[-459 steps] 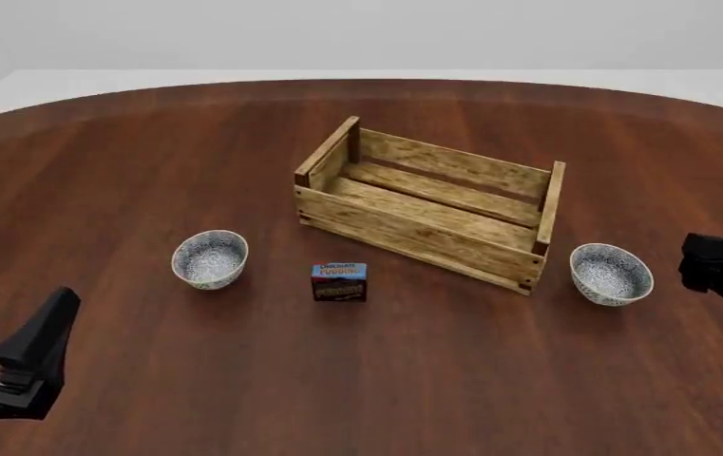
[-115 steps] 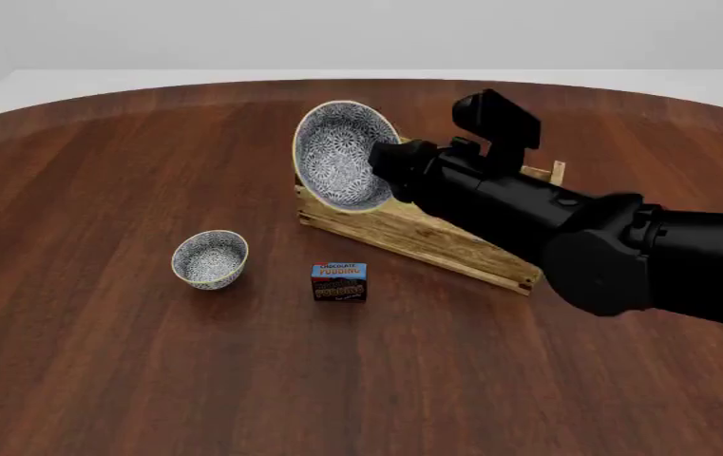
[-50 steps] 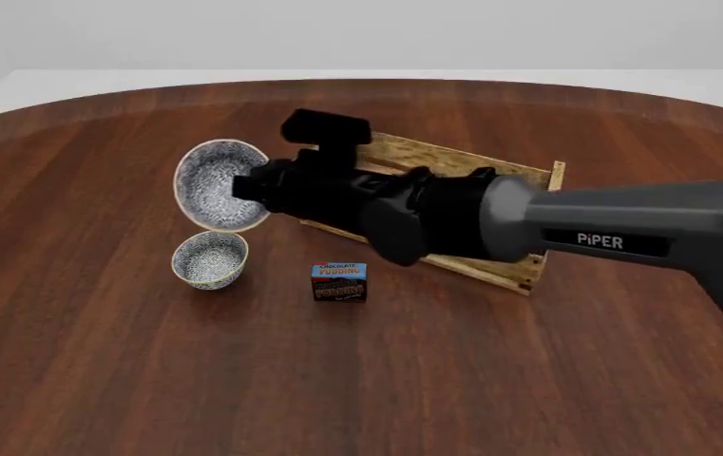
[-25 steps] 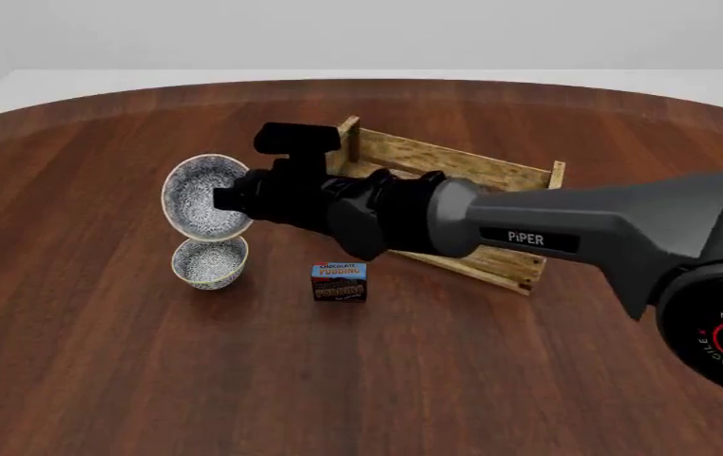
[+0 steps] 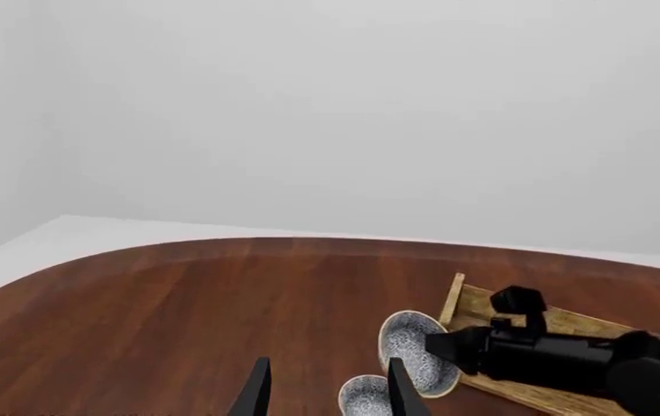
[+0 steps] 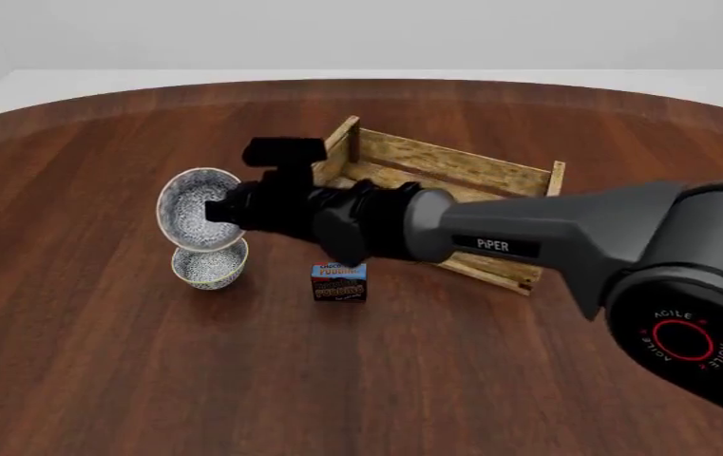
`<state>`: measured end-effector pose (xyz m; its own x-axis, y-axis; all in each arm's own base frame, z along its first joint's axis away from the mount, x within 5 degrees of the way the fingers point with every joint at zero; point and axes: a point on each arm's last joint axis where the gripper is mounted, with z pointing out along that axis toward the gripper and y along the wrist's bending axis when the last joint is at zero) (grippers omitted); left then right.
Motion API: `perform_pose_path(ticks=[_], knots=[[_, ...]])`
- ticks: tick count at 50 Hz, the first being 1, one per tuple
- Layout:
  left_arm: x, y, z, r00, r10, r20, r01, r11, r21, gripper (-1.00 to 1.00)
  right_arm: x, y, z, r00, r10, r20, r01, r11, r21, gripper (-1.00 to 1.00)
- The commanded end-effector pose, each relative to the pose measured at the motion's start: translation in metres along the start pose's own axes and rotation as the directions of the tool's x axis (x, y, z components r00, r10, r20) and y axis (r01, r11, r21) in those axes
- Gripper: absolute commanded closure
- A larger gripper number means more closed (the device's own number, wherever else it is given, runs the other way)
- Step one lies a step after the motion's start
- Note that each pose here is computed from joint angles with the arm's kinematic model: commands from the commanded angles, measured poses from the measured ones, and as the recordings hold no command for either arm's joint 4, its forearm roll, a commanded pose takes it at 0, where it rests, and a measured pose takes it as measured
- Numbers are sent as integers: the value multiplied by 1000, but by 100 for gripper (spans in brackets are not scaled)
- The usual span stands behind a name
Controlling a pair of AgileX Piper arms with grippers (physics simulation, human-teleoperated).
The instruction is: Stack the right bowl on the left bowl and place them in the tray.
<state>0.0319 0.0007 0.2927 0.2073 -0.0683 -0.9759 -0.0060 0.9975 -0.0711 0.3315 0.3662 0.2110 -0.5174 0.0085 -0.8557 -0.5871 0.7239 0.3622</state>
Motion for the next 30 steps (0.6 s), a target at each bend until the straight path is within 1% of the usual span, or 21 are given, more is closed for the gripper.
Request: perform_pose_path(ticks=[1, 30], knots=[[2, 0, 0, 1000, 3, -4, -3, 1000, -1, -100, 5, 4, 4, 1000, 15, -2, -15, 1000, -8, 100], [3, 1, 1, 1000, 7, -11, -8, 1000, -9, -100, 21, 5, 15, 1000, 15, -19, -15, 1000, -16, 100]])
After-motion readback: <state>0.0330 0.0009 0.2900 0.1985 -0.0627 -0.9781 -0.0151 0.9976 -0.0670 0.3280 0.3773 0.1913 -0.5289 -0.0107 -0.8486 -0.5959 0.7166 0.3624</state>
